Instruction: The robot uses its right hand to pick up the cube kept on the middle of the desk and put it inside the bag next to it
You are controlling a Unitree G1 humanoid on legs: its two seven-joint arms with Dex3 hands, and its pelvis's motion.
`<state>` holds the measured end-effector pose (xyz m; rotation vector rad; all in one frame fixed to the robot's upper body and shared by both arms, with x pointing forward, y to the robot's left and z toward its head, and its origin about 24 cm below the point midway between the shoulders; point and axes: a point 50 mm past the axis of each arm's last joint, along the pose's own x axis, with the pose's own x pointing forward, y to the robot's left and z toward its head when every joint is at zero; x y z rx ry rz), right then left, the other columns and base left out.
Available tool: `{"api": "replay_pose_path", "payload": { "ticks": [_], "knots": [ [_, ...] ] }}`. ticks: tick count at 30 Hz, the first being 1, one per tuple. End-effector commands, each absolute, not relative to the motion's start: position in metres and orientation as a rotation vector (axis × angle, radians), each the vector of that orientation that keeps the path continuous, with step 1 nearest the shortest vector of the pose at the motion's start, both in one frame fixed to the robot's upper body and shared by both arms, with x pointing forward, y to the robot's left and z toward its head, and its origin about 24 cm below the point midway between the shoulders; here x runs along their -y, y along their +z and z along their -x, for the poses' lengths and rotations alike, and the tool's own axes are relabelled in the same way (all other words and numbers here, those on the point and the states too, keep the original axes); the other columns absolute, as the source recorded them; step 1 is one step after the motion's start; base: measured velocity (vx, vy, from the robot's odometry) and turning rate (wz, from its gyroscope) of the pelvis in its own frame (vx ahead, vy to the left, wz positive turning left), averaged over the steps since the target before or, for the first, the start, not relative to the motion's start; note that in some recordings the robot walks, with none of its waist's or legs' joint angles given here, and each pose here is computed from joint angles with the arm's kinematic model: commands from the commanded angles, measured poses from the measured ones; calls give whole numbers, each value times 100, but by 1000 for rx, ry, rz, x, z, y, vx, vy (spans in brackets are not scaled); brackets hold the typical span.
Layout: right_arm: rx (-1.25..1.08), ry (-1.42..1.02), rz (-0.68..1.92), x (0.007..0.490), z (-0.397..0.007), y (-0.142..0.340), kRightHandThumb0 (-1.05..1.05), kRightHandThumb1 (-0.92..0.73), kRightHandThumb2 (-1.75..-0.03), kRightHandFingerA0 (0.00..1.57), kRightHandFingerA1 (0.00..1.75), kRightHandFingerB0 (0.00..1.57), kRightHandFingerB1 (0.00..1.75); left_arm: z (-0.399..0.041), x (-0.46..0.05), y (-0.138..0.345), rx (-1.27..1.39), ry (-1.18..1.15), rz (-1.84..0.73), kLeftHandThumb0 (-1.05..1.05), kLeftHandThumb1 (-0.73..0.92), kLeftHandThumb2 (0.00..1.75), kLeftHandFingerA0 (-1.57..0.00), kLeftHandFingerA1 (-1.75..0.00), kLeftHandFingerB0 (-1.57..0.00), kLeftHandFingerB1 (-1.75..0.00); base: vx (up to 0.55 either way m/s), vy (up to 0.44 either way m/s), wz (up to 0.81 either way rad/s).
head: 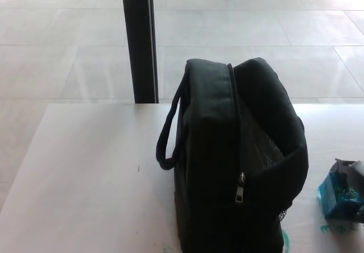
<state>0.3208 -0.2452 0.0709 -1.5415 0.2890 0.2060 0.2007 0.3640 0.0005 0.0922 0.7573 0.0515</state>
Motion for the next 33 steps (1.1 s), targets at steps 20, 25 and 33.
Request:
{"api": "replay_pose_path", "payload": {
  "ticks": [20, 25, 33],
  "knots": [
    [149, -247, 1099, 287, -354, 182, -15, -58, -97, 95, 169, 79, 141, -197, -371, 3, -775, 46, -113, -65, 55, 57, -56, -59, -50, -49, 0, 0, 0],
    [203, -275, 1022, 279, -369, 217, -24, -53, -108, 92, 161, 81, 136, -198, -370, 4, -773, 37, -114, -66, 55, 56, -55, -59, -50, -49, 0, 0, 0],
    [410, -113, 998, 213, -361, 248, -21, -51, -118, 90, 175, 75, 156, -195, -369, 0, -776, 44, -80, -67, 52, 56, -53, -60, -49, -50, 0, 0, 0]
  ]
}}
